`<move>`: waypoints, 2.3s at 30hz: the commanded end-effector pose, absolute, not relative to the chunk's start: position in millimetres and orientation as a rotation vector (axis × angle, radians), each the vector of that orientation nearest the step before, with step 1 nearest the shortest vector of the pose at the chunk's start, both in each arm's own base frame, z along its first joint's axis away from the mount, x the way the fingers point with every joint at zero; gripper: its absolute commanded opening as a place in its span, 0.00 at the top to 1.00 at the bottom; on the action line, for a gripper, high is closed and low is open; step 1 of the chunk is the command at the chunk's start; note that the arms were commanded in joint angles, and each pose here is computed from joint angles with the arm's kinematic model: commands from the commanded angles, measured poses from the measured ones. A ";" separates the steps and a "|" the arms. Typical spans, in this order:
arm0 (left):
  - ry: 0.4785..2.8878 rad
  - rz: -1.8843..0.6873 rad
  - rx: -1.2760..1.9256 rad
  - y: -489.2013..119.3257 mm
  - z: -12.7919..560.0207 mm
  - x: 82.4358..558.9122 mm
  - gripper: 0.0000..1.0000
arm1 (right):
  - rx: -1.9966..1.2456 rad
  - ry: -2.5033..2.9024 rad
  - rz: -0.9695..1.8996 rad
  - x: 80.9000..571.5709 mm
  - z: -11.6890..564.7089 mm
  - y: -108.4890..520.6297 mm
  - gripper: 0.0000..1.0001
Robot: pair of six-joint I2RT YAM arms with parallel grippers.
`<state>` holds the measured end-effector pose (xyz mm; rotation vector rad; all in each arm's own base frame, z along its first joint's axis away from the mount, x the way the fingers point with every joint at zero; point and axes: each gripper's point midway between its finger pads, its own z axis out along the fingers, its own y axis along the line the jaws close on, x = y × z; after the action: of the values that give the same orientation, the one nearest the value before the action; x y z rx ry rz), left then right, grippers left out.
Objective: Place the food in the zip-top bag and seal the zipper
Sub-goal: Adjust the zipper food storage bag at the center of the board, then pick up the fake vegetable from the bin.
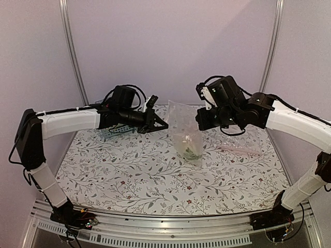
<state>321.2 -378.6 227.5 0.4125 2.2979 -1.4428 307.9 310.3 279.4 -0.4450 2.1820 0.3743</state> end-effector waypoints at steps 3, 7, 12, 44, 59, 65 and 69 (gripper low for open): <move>2.307 -1.346 0.403 -358.4 220.5 318.9 0.97 | -0.410 2.209 0.519 295.5 275.1 319.9 1.00; 2.319 -1.286 0.414 -350.1 221.7 316.6 0.81 | -0.416 2.199 0.584 293.3 279.5 328.4 1.00; 2.297 -1.151 0.433 -327.6 235.9 314.2 0.35 | -0.439 2.185 0.634 289.1 287.1 333.5 1.00; 2.549 -0.343 -0.070 -91.9 136.9 473.8 0.10 | -0.554 2.146 0.659 277.0 285.8 334.5 1.00; 2.578 -0.124 -0.055 -77.3 101.0 562.1 0.29 | -0.576 2.178 0.670 279.9 270.2 345.2 1.00; 2.568 -0.164 -0.099 -82.2 89.8 583.4 0.31 | -0.580 2.191 0.673 280.4 265.4 347.9 1.00; 2.571 -0.137 -0.107 -79.8 80.3 592.5 0.32 | -0.581 2.202 0.670 280.3 261.3 348.1 1.00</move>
<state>583.9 -87.5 83.4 -0.0741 2.5719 -0.1661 280.1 343.8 265.6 -0.5727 2.1958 0.6605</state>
